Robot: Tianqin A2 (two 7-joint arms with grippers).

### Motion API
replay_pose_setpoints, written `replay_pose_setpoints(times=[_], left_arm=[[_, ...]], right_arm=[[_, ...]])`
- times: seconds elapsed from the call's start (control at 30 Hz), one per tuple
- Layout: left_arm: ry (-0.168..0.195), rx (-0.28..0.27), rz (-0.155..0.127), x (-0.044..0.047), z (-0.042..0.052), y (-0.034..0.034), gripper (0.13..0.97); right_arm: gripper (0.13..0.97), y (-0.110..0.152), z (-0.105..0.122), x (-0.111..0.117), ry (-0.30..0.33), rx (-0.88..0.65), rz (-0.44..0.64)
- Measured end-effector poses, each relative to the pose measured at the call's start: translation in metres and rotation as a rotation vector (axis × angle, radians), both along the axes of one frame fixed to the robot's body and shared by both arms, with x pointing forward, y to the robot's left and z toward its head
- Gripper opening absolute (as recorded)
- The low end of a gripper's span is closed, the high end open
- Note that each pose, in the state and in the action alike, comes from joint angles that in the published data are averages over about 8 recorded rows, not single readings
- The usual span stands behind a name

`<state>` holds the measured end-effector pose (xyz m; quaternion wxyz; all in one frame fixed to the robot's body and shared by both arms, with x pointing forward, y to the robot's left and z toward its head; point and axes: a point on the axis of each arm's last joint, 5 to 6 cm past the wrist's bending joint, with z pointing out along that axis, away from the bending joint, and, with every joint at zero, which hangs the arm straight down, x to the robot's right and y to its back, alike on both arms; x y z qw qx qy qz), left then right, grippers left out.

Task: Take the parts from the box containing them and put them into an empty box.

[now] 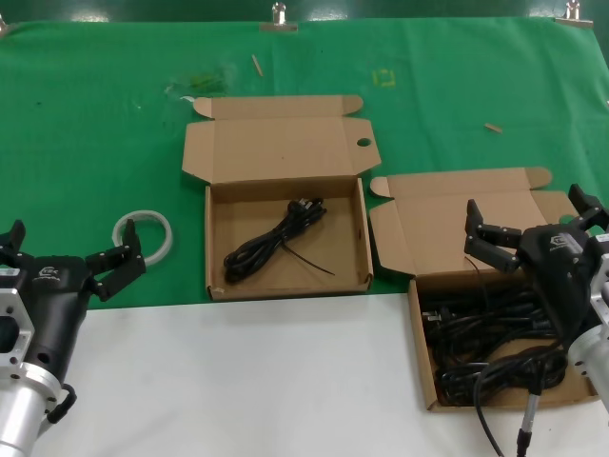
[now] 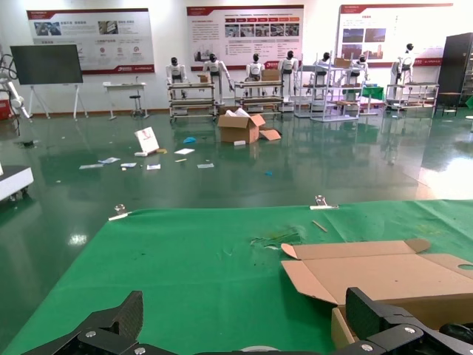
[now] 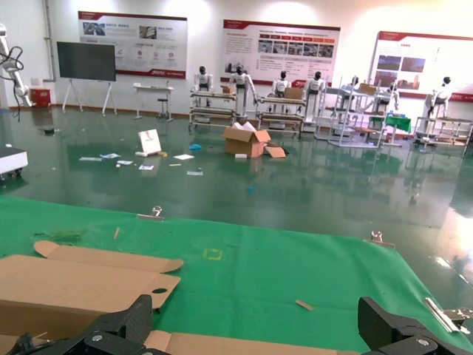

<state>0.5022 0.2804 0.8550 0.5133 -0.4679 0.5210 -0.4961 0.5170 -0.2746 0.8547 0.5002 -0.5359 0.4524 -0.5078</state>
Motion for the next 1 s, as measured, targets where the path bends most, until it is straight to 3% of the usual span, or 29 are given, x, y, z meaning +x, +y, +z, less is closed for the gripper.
replay_pose_setpoints(times=[1.0], left_arm=[[0.000, 0.000, 0.000, 0.0000, 0.0000, 0.0000, 0.966]], right_arm=[[0.966, 0.0000, 0.0000, 0.0000, 0.000, 0.000, 0.000]])
